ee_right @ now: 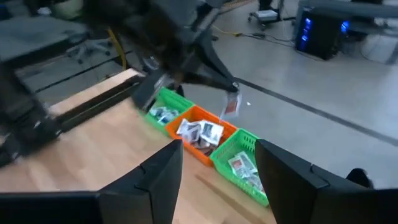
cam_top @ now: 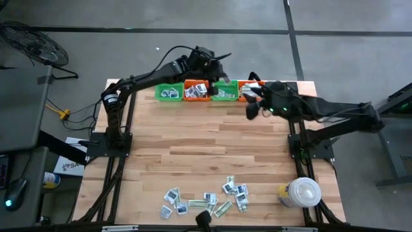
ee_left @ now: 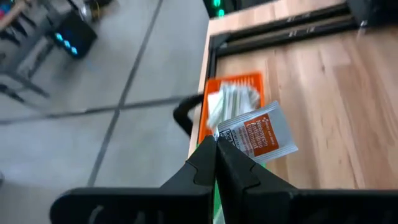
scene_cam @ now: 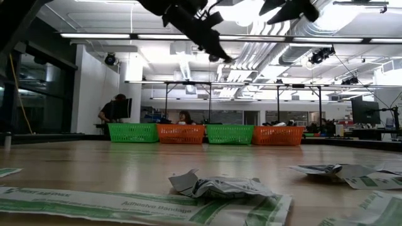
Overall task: Pick & Place First Aid Supplies
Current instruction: Put the orange ointment pack in the right green bin
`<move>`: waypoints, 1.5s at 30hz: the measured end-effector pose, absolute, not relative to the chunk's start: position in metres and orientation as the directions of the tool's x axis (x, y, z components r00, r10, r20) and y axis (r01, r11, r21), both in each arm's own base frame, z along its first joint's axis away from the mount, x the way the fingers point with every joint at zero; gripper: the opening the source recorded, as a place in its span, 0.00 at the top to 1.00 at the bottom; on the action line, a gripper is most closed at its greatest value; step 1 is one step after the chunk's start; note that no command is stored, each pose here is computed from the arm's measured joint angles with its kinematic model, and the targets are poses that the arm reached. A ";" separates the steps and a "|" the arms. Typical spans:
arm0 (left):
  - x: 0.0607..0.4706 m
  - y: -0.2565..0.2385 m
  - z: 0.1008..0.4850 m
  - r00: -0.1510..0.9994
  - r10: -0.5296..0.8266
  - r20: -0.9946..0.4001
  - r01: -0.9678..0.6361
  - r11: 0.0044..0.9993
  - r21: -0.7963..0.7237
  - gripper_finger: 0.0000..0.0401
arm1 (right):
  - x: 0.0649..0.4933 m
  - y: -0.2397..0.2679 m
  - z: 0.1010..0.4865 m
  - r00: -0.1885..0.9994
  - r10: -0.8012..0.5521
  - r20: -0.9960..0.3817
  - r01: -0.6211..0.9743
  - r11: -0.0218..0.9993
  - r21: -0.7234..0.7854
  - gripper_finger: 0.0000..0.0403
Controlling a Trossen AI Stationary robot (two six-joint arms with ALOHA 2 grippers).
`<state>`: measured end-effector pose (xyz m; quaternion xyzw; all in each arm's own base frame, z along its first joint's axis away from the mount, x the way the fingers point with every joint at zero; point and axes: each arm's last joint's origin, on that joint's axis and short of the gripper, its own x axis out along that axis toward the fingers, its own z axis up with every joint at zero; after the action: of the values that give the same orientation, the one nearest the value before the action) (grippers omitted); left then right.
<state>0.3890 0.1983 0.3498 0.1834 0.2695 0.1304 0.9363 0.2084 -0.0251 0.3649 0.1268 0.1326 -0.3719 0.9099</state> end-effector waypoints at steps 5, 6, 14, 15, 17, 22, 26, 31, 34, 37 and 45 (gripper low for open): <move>0.399 0.186 0.359 0.861 0.354 -0.366 -0.156 0.867 0.473 1.00 | 0.218 -0.049 0.367 0.698 -0.649 -0.303 0.713 0.670 0.206 0.52; 0.401 0.184 0.360 0.866 0.357 -0.349 -0.161 0.862 0.480 1.00 | 0.217 -0.052 0.368 0.700 -0.649 -0.298 0.711 0.669 0.216 0.52; 0.409 0.174 0.372 0.912 0.342 -0.228 -0.183 0.835 0.519 1.00 | 0.214 -0.076 0.371 0.761 -0.581 -0.288 0.648 0.703 0.294 0.52; 0.410 0.173 0.373 0.915 0.337 -0.222 -0.182 0.835 0.519 1.00 | 0.214 -0.078 0.371 0.757 -0.586 -0.289 0.652 0.699 0.294 0.52; 0.411 0.170 0.374 0.927 0.309 -0.213 -0.162 0.841 0.516 1.00 | 0.213 -0.081 0.371 0.749 -0.599 -0.284 0.663 0.688 0.295 0.52; 0.413 0.168 0.379 0.946 0.283 -0.160 -0.163 0.838 0.521 1.00 | 0.216 -0.090 0.367 0.743 -0.598 -0.300 0.669 0.683 0.293 0.52; 0.414 0.167 0.382 0.960 0.253 -0.123 -0.154 0.839 0.522 1.00 | 0.220 -0.095 0.366 0.750 -0.590 -0.298 0.660 0.694 0.288 0.52; 0.414 0.166 0.382 0.965 0.228 -0.132 -0.130 0.847 0.515 1.00 | 0.222 -0.098 0.366 0.745 -0.604 -0.283 0.667 0.689 0.285 0.53; 0.414 0.166 0.382 0.967 0.220 -0.130 -0.124 0.848 0.515 1.00 | 0.221 -0.097 0.366 0.745 -0.604 -0.282 0.666 0.691 0.280 0.57; 0.414 0.166 0.382 0.967 0.217 -0.130 -0.122 0.849 0.514 1.00 | 0.221 -0.097 0.364 0.745 -0.594 -0.305 0.666 0.694 0.274 0.65; 0.414 0.166 0.382 0.969 0.212 -0.129 -0.117 0.850 0.514 1.00 | 0.220 -0.097 0.362 0.741 -0.591 -0.320 0.669 0.693 0.269 0.90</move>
<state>0.4139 0.1656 0.3822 0.2602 0.0909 0.0858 0.9574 0.2204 -0.0966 0.3624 0.1865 0.1050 -0.3444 0.9141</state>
